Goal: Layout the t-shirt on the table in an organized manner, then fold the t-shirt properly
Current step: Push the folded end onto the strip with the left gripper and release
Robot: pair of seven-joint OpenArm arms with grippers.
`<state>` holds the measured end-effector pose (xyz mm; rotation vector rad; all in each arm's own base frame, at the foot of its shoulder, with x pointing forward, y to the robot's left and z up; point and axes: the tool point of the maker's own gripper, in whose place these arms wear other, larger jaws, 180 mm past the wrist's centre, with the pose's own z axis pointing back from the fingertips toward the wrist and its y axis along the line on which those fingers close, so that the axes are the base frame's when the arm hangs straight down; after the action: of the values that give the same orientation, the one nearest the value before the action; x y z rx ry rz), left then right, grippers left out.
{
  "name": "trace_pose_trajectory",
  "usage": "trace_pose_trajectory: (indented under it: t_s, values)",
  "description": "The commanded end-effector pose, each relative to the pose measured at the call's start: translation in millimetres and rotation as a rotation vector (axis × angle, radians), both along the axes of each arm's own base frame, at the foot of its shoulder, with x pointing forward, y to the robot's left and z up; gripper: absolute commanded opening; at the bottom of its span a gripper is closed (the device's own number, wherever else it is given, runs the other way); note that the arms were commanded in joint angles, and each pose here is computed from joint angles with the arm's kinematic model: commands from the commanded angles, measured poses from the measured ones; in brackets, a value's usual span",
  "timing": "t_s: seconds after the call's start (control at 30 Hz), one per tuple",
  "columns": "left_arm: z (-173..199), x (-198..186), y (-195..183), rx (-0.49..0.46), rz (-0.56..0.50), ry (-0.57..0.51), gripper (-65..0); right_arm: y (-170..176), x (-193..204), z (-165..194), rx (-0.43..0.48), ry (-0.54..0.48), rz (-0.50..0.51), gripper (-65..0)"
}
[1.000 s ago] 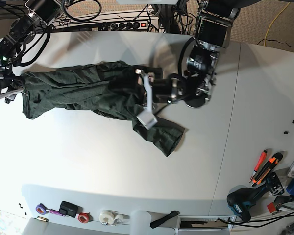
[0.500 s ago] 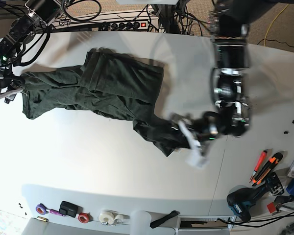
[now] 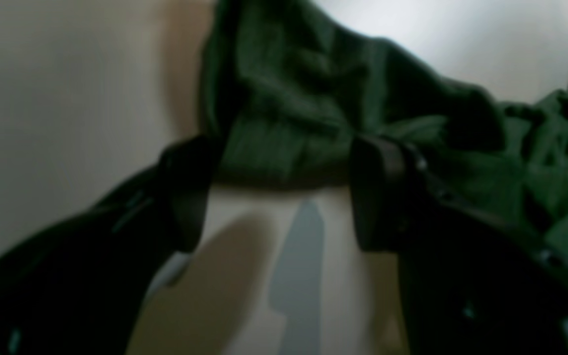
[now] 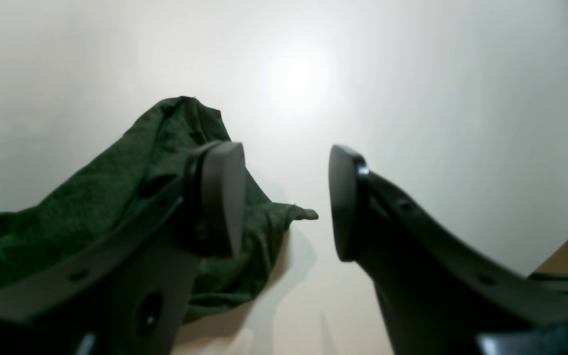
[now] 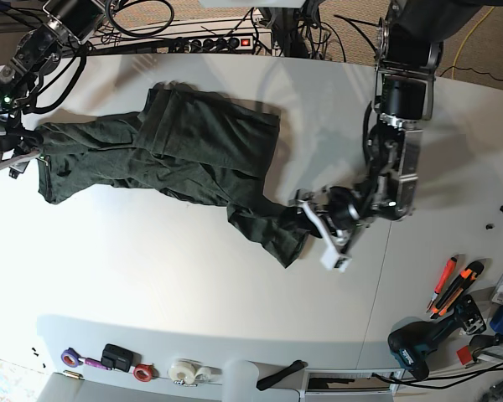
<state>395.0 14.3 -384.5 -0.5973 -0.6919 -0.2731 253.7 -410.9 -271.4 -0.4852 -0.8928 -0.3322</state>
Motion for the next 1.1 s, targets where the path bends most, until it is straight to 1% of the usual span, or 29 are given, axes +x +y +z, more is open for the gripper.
trace_pose_trajectory:
  t_s: [0.0, 0.03, 0.1, 0.13, 0.17, 0.23, 0.3, 0.37, 0.43, 0.53, 0.63, 0.73, 0.83, 0.93, 1.03, 1.07]
  values:
    - [18, 13, -9, -0.004, -0.014, -0.054, -31.7, -5, 5, 16, -0.037, -0.04, 0.003, -37.5]
    - [18, 14, -14, 0.012, -0.023, -0.061, -40.2, -5, 5, 16, -0.037, -0.04, 0.003, -37.5]
    - [23, 16, -25, 0.005, -0.034, -0.07, -61.9, -5, 5, 16, -0.037, -0.04, 0.003, -37.5]
    - [28, 18, -29, -0.006, -0.04, -0.083, -65.0, -5, 5, 16, -0.036, -0.039, 0.003, -37.5]
    - [34, 21, -36, -0.02, -0.045, -0.095, -65.0, -5, 5, 16, -0.036, -0.039, 0.003, -37.5]
    - [50, 22, -52, -0.074, -0.09, -0.124, -65.0, -5, 5, 16, -0.037, -0.04, 0.003, -37.5]
    - [72, 16, -73, -0.174, -0.168, -0.149, -65.0, -4, 5, 16, -0.035, -0.042, 0.004, -37.5]
    - [98, 3, -93, -0.289, -0.26, -0.18, -65.0, -4, 5, 16, -0.035, -0.042, 0.004, -37.5]
    - [120, -13, -112, -0.381, -0.361, -0.207, -65.0, -4, 5, 16, -0.035, -0.042, 0.004, -37.5]
    - [140, -34, -137, -0.483, -0.463, -0.205, -65.0, -4, 5, 16, -0.035, -0.043, 0.004, -37.5]
    - [147, -49, -159, -0.545, -0.506, -0.185, -65.0, -4, 5, 16, -0.035, -0.043, 0.004, -37.5]
    - [145, -63, -174, -0.572, -0.532, -0.153, -65.0, -4, 5, 16, -0.036, -0.044, 0.005, -37.5]
    - [141, -85, -189, -0.59, -0.592, -0.119, -65.0, -5, 5, 17, -0.037, -0.046, 0.005, -37.5]
    - [132, -110, -208, -0.556, -0.683, -0.092, -65.0, -4, 6, 17, -0.039, -0.05, 0.007, -37.5]
    - [124, -131, -222, -0.498, -0.775, -0.086, -65.0, -4, 7, 19, -0.044, -0.06, 0.01, -37.5]
    - [119, -137, -225, -0.469, -0.803, -0.089, -55.6, -5, 7, 20, -0.046, -0.063, 0.011, -37.5]
